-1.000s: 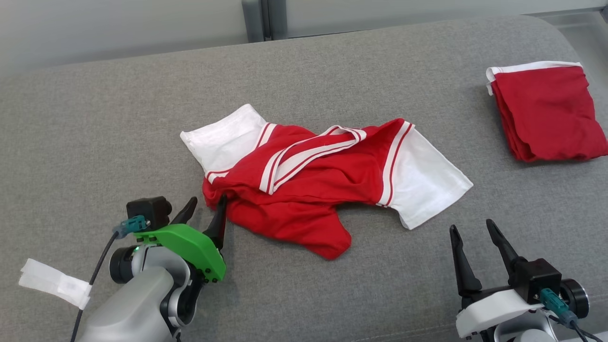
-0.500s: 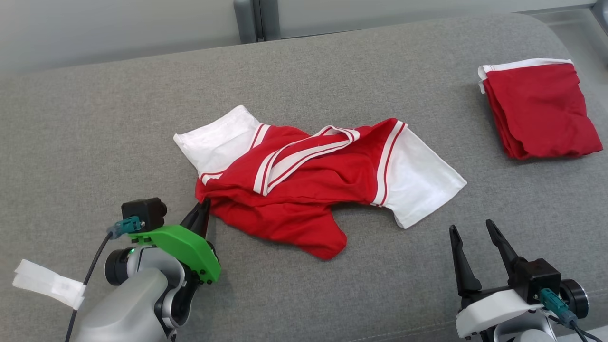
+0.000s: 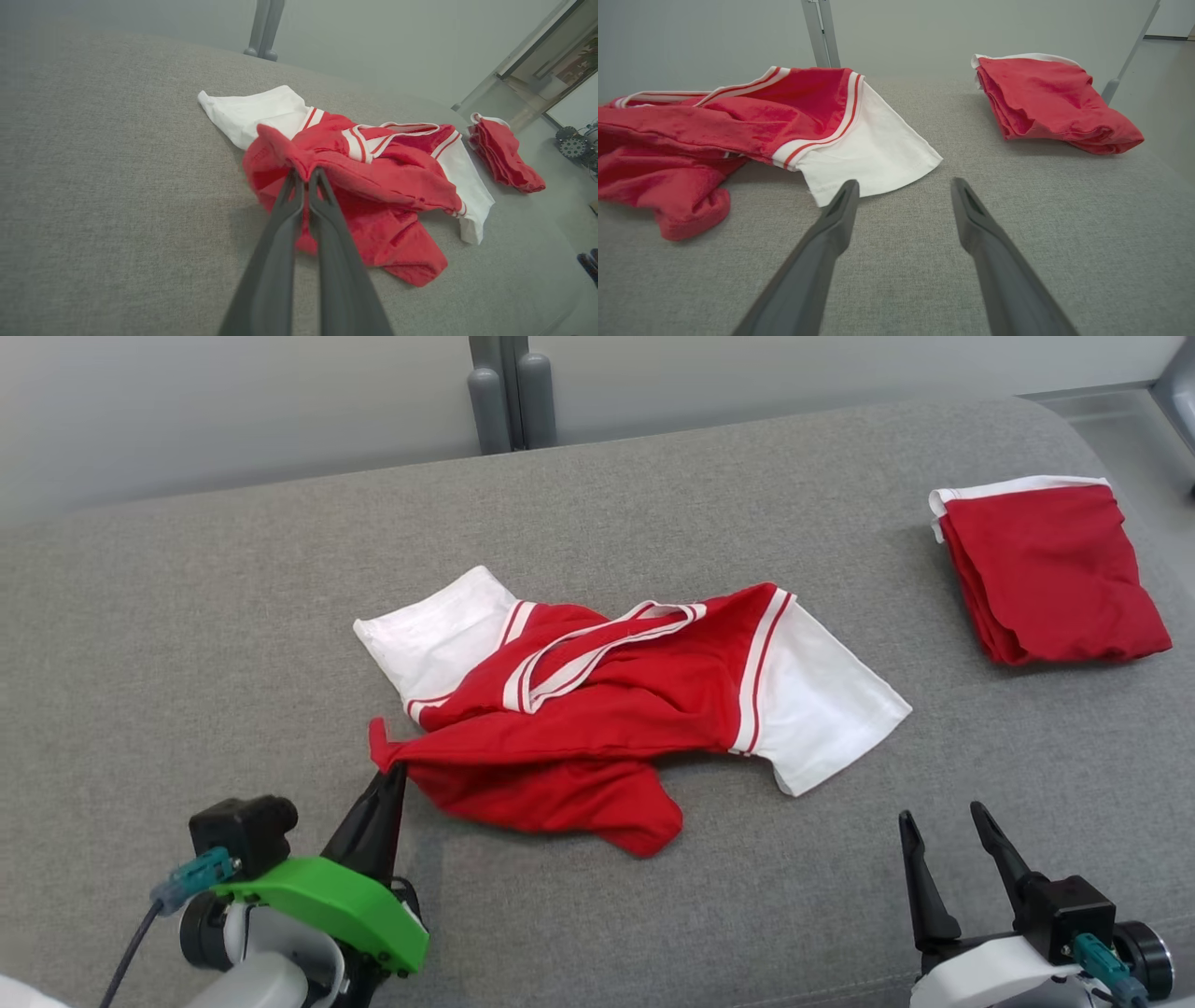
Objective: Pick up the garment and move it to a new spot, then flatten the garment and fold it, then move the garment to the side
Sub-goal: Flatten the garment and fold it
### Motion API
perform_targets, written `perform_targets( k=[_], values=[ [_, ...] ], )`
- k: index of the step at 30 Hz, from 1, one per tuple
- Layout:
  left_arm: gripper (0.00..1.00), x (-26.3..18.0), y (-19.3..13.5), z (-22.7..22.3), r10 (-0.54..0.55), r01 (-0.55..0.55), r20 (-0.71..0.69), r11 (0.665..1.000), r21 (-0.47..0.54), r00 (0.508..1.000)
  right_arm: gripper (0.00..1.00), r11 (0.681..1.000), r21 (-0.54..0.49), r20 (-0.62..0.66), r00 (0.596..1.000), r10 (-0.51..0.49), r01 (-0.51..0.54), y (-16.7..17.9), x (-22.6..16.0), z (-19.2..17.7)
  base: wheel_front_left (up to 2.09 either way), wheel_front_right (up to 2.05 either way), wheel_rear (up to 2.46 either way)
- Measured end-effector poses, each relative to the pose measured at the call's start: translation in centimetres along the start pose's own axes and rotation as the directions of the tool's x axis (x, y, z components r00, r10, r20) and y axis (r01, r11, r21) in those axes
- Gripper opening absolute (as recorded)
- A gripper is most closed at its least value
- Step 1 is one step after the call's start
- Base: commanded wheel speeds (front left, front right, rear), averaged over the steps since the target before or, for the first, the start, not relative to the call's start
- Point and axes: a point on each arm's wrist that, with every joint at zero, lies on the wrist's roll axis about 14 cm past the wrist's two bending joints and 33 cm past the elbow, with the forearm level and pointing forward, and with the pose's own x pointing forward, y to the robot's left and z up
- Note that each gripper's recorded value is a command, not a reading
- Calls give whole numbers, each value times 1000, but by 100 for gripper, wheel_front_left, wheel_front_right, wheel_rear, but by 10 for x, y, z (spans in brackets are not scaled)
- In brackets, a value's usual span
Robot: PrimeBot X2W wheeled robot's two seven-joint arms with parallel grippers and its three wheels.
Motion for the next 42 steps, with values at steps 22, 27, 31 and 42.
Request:
perform_targets(
  k=[22, 27, 31, 42],
  values=[
    [100, -92, 13, -134, 197, -217, -180, 971, -100, 964, 100, 993, -9, -6, 993, 122, -122, 35, 5, -2, 0, 0, 0],
    [100, -97, 38, -134, 291, -310, -158, 945, -109, 944, 100, 991, -9, -4, 991, 136, -136, 40, 6, -2, 0, 0, 0],
    [100, -115, 67, -144, 400, -424, -188, 899, -113, 897, 100, 990, -9, -6, 990, 141, -141, 41, 6, -2, 0, 0, 0],
    [100, -93, 66, -104, 379, -385, -74, 891, -241, 923, 100, 991, -5, -28, 991, 134, -134, 39, 8, -9, 0, 0, 0]
  ],
)
